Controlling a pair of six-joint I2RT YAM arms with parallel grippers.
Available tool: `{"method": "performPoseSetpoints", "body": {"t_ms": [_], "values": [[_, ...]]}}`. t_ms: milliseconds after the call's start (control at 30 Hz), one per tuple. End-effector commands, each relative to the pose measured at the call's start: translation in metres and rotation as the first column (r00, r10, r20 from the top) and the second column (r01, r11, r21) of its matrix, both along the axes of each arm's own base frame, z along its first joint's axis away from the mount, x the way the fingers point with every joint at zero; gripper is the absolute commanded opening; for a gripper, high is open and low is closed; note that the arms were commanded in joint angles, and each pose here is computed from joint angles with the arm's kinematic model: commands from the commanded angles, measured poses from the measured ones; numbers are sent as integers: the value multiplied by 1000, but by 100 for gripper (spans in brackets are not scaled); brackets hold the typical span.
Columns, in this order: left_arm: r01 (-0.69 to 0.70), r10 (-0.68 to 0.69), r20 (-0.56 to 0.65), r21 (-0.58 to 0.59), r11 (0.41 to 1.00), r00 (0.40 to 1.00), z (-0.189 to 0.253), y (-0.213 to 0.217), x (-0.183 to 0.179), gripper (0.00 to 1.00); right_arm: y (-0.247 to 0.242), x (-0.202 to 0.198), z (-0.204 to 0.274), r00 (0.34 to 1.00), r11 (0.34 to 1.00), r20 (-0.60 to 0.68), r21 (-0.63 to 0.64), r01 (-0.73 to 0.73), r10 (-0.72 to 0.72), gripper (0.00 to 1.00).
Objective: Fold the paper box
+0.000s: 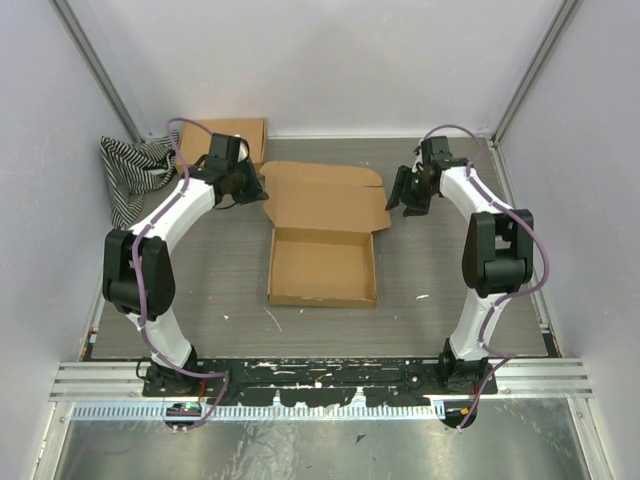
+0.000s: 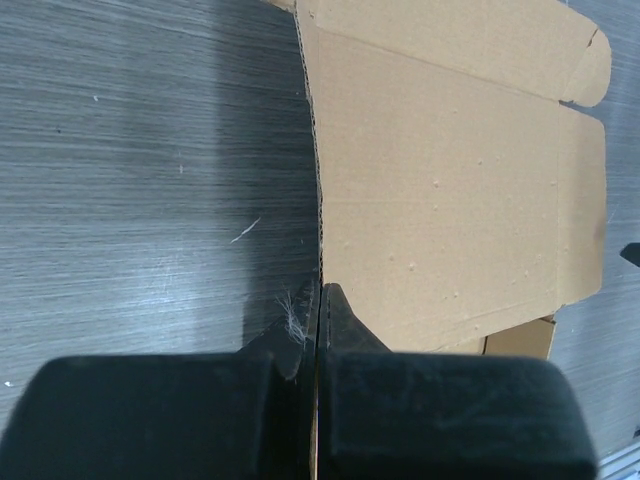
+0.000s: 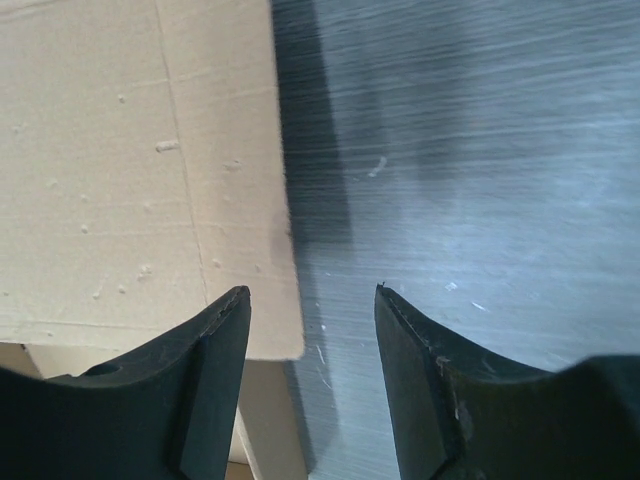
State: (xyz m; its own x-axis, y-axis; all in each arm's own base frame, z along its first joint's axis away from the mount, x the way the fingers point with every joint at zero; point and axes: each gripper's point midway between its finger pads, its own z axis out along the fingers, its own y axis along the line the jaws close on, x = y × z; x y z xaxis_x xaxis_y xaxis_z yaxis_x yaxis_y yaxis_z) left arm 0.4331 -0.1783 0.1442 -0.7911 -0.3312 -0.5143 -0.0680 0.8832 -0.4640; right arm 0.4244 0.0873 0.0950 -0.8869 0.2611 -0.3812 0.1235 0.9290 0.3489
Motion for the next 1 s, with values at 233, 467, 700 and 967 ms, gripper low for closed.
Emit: {"method": "performPoseSetpoints", "body": {"t_ms": [233,467,700,967], "values": [[46,-47,37,12,999,998,-2,-9,1,0,43,44,2,974,964,143,173,-200,176,57],[63,-65,57,37,997,996,-1,-13,1,0,56,50,17,961,943,197,234,-239,195,49],[99,-105,98,62,993,990,7,-20,-2,0,61,52,26,957,946,200,203,-251,211,43],[124,-140,176,100,987,974,19,-24,-6,0,64,57,18,960,949,172,193,-251,219,29]]}}
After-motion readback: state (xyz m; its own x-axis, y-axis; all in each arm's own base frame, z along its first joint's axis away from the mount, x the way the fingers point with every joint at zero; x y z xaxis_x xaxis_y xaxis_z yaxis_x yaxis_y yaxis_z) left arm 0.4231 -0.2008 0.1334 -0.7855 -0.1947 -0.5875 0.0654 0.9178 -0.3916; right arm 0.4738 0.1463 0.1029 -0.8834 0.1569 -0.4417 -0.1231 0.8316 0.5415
